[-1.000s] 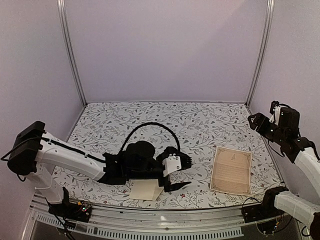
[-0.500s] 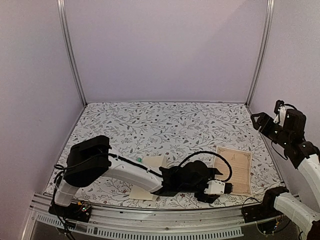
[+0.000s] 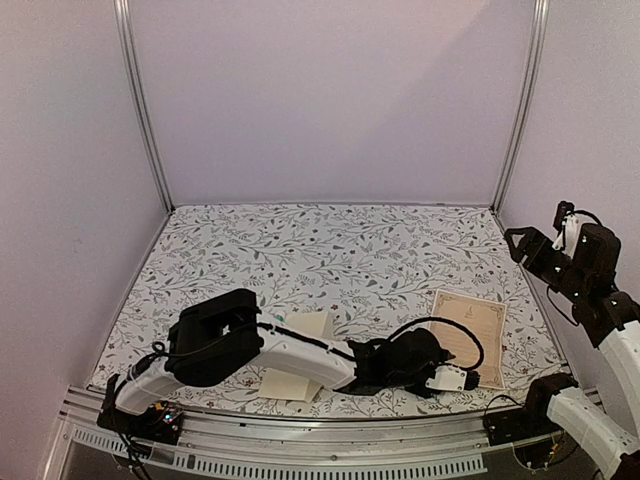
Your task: Place the letter into the envelope and seal it
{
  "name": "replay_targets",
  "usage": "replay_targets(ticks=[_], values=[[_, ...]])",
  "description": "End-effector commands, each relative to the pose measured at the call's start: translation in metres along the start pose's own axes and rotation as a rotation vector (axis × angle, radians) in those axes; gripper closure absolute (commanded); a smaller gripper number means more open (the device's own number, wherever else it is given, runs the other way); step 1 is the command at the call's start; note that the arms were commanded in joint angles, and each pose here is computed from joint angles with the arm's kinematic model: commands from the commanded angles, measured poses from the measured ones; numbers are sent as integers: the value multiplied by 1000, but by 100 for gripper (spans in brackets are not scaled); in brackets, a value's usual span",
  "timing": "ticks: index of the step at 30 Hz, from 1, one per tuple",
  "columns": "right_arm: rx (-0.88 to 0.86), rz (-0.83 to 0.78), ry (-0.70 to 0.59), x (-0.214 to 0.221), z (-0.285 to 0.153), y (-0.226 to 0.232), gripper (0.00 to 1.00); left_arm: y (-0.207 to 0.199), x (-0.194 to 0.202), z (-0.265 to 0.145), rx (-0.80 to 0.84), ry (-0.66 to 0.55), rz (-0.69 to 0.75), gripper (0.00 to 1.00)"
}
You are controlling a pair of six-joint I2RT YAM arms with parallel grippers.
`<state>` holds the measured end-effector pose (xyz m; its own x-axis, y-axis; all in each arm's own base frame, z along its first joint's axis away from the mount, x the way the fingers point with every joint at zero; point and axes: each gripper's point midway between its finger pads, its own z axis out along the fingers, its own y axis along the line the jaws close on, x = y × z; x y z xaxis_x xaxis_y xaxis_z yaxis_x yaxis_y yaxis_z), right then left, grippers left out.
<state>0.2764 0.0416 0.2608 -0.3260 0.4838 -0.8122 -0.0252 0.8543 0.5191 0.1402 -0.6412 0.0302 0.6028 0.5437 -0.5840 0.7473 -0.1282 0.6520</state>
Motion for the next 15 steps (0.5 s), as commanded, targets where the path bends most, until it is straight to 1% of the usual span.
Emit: replay_targets(ticks=[1, 5, 7, 11, 15], values=[[-2, -5, 27, 11, 0, -3, 1, -7, 13, 11, -28, 58, 67, 60], [-4, -3, 33, 15, 2, -4, 1, -4, 11, 14, -37, 61, 71, 91], [-5, -2, 37, 17, 3, -5, 1, 2, 7, 10, -56, 49, 56, 100], [-33, -3, 48, 19, 4, 0, 1, 24, 11, -8, -135, 48, 14, 100], [-103, -4, 68, 21, 4, 12, 1, 56, 22, -38, -254, 58, -45, 100]])
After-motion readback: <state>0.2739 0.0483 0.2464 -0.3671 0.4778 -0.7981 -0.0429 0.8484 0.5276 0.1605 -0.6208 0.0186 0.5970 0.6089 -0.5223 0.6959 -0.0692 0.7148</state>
